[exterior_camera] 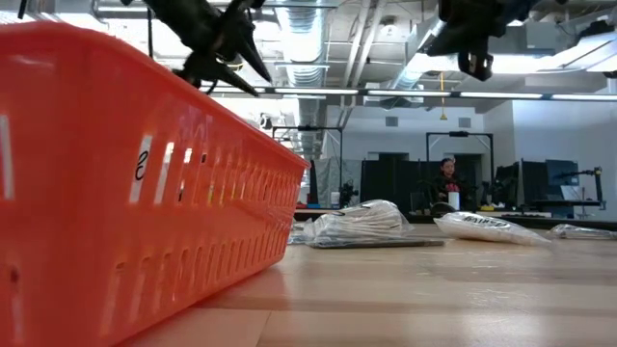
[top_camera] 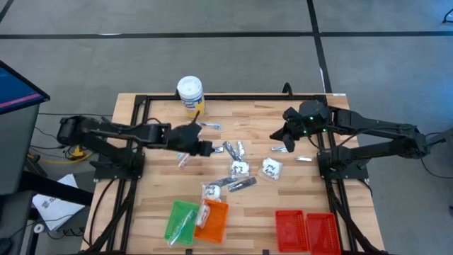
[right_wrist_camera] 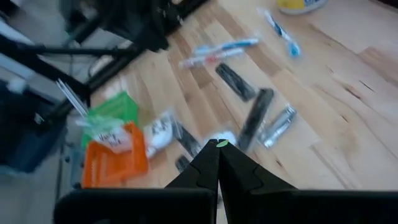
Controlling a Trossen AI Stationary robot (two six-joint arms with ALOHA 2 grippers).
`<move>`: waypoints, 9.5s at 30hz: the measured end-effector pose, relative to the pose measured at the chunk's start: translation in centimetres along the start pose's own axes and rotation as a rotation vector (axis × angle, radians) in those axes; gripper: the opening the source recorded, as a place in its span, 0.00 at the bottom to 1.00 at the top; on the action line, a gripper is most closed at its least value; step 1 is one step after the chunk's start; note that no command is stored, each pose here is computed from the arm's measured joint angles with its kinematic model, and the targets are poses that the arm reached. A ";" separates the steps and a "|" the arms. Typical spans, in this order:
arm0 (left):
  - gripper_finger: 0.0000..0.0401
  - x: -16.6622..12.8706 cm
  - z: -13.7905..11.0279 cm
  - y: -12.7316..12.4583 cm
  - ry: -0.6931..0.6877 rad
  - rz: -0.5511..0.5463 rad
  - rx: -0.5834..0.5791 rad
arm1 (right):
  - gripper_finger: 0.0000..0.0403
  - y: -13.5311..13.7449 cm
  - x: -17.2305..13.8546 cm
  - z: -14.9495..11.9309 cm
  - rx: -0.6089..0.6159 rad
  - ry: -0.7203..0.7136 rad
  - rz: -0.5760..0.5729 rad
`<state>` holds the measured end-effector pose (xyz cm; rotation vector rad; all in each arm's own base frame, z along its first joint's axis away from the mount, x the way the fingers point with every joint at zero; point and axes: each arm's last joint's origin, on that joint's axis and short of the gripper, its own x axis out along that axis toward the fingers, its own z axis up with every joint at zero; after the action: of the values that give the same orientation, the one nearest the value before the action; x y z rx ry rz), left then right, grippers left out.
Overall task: Pick & Place Travel size toiletries
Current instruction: Put the black comb into the left red basket
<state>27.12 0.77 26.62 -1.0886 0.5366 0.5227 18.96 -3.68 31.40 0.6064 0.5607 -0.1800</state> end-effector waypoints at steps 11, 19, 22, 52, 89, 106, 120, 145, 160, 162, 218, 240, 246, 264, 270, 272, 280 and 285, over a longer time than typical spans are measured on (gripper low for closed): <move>0.25 4.5 4.5 3.2 0.149 -0.023 0.110 | 0.00 0.0 5.7 1.6 0.177 0.017 0.120; 0.25 5.7 5.4 2.8 0.091 -0.124 0.283 | 0.00 -1.1 9.9 2.7 0.315 0.012 0.145; 0.25 5.5 5.5 2.6 0.082 -0.136 0.282 | 0.00 -0.9 10.8 3.7 0.314 0.033 0.138; 0.01 5.5 4.5 1.8 0.068 -0.146 0.287 | 0.00 -0.7 17.3 4.8 0.141 0.264 -0.257; 0.01 5.6 3.8 1.1 -0.037 -0.101 0.330 | 0.00 -1.8 18.6 -1.5 0.337 0.191 -0.217; 0.01 5.6 3.7 1.0 -0.042 -0.105 0.339 | 0.00 -1.3 18.8 -1.9 0.370 0.186 -0.228; 0.01 5.8 2.7 0.6 -0.030 -0.103 0.331 | 0.00 -1.0 22.2 -4.9 0.334 0.273 -0.257; 0.01 6.0 2.3 0.5 -0.026 -0.095 0.341 | 0.00 -1.5 19.0 -2.8 0.309 0.181 -0.389; 0.01 6.0 2.6 0.6 -0.080 -0.063 0.362 | 0.00 -3.1 20.0 -2.7 0.354 0.238 -0.357; 0.01 6.0 2.6 0.6 -0.080 -0.063 0.362 | 0.00 -3.6 20.4 -2.7 0.365 0.233 -0.364; 0.01 6.0 2.9 0.9 -0.072 -0.054 0.384 | 0.00 -2.7 24.8 -2.7 0.245 0.379 -0.432; 0.01 6.0 2.8 0.9 -0.057 -0.054 0.384 | 0.00 -3.0 24.7 -2.7 0.244 0.380 -0.460; 0.01 6.0 2.8 1.0 -0.056 -0.052 0.385 | 0.00 -3.1 24.7 -2.6 0.244 0.381 -0.462; 0.01 6.1 2.7 1.0 -0.050 -0.049 0.384 | 0.00 -3.6 25.5 -3.8 0.272 0.444 -0.469; 0.01 6.1 2.7 1.0 -0.049 -0.048 0.383 | 0.00 -3.5 25.5 -3.9 0.278 0.450 -0.472; 0.01 6.1 2.7 1.0 -0.049 -0.047 0.383 | 0.00 -3.5 25.5 -3.9 0.278 0.453 -0.474; 0.01 6.1 2.7 1.0 -0.048 -0.046 0.384 | 0.00 -3.5 25.5 -4.0 0.277 0.456 -0.474; 0.01 6.1 2.7 1.0 -0.048 -0.046 0.385 | 0.00 -3.5 25.5 -4.0 0.279 0.460 -0.473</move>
<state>31.48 4.41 23.06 -0.7181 0.5421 0.3839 37.38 -4.21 13.03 0.7852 1.1353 -0.5807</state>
